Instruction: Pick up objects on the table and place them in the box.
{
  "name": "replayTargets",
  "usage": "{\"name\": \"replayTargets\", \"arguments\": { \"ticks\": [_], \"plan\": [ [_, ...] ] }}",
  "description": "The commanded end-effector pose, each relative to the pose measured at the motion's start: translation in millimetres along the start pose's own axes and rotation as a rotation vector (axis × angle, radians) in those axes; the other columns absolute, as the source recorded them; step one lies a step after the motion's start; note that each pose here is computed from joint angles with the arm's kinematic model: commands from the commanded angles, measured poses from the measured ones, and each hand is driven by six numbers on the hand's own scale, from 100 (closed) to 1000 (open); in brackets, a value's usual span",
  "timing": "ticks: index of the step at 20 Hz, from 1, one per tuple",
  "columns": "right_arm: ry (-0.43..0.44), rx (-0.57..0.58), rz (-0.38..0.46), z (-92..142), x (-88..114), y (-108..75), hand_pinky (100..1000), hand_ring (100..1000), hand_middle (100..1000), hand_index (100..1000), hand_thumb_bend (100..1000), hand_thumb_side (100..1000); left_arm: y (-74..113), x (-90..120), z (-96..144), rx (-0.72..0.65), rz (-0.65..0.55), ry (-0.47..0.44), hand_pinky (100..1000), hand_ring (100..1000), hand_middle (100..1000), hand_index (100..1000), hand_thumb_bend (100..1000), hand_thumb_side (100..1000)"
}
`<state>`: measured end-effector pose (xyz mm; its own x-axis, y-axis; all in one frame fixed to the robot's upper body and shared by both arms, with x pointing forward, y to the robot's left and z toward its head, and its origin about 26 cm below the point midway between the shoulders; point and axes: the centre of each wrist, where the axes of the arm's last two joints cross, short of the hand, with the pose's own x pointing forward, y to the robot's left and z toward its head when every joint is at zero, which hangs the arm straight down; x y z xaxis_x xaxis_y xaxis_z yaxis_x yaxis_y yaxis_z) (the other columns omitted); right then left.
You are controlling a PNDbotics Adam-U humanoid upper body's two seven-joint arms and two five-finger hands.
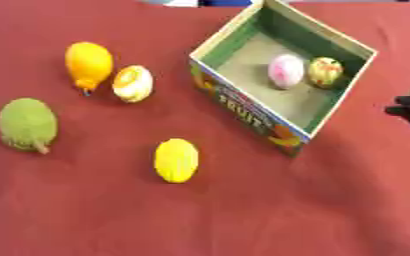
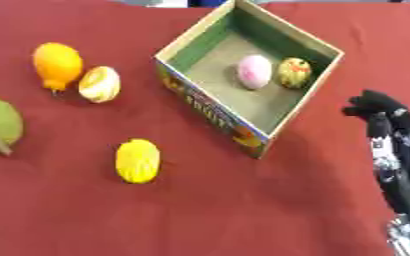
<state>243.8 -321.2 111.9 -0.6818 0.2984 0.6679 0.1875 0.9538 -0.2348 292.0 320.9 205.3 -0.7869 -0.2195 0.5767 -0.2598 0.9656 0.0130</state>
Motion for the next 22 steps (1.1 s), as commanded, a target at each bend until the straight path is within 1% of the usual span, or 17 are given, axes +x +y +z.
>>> {"name": "replayTargets", "arguments": {
  "ticks": [1,4,8,11,13,16,18,22],
  "plan": [
    [-0.021,-0.006,0.006,-4.4,4.1,-4.4,846,709,714,835,100,729,9.8,10.4,-9.8,-0.09,-0.084,-0.04,894,770,680,866,100,658],
    [-0.018,-0.004,0.012,-3.7,4.1,-5.7,846,709,715,835,100,727,22.2,15.6,-13.7,-0.207,-0.221,-0.02,886,773,686,865,100,640],
    [-0.013,-0.002,0.025,-2.1,3.9,-7.7,846,708,715,835,100,728,38.4,25.1,-21.5,-0.454,-0.485,0.021,876,776,695,866,100,625],
    [-0.009,-0.003,0.032,-1.4,3.9,-8.3,846,709,715,835,100,728,45.3,31.6,-27.3,-0.67,-0.66,0.082,867,782,715,862,100,578],
    [-0.009,0.0,0.037,-1.1,3.9,-8.7,846,709,715,835,100,728,47.3,35.7,-32.0,-0.813,-0.774,0.13,863,787,726,861,100,557],
    [-0.007,0.001,0.043,-0.3,3.8,-9.4,846,709,715,834,100,727,47.3,41.6,-40.0,-0.972,-0.913,0.181,860,793,742,861,100,530],
    [-0.007,0.002,0.047,0.1,3.8,-9.7,845,709,715,834,100,727,46.7,44.4,-44.6,-1.052,-0.992,0.199,859,798,753,862,100,526],
    [-0.004,0.008,0.052,0.9,3.7,-9.8,845,709,715,834,100,727,45.0,45.7,-55.5,-1.166,-1.092,0.205,859,801,764,867,100,542]
  ]
}}
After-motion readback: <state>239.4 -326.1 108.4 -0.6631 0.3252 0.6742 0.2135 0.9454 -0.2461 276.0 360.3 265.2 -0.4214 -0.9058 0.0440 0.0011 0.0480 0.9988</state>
